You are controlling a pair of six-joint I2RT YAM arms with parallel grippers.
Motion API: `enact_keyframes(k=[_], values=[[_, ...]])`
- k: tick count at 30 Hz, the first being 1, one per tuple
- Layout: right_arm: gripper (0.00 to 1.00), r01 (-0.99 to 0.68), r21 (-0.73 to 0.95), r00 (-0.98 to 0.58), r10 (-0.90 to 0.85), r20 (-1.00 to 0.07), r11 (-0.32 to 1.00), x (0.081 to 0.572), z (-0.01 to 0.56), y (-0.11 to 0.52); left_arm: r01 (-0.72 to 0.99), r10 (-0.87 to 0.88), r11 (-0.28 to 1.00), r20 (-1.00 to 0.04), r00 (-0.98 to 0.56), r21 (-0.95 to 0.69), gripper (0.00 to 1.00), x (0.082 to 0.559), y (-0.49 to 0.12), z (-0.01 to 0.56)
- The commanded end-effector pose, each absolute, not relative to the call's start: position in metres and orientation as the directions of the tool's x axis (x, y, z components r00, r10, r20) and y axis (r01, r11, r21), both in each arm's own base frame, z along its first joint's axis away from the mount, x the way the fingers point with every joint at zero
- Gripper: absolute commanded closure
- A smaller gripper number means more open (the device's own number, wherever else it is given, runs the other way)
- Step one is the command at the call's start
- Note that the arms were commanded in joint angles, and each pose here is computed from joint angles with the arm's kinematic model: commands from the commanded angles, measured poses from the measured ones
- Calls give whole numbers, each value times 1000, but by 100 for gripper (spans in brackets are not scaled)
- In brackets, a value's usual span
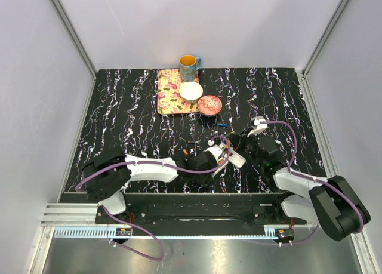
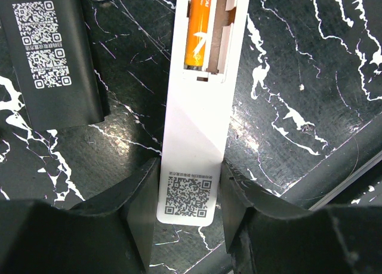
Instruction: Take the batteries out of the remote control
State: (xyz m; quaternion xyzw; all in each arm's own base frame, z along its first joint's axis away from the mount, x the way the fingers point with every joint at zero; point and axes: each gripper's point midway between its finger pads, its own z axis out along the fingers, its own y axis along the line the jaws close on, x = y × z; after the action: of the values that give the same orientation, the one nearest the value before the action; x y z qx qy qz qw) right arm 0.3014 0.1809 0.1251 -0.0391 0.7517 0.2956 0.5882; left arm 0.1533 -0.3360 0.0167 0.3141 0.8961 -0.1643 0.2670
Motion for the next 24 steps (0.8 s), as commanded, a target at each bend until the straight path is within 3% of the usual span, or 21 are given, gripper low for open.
enact_keyframes(k=[1, 24], values=[[100, -418, 422, -305, 313, -899, 805, 303, 129, 185, 652, 546, 752, -462, -699, -97, 80, 137, -308, -19], [100, -352, 387, -271, 303, -914, 852, 306, 128, 168, 654, 550, 750, -455, -701, -101, 82, 135, -309, -21]])
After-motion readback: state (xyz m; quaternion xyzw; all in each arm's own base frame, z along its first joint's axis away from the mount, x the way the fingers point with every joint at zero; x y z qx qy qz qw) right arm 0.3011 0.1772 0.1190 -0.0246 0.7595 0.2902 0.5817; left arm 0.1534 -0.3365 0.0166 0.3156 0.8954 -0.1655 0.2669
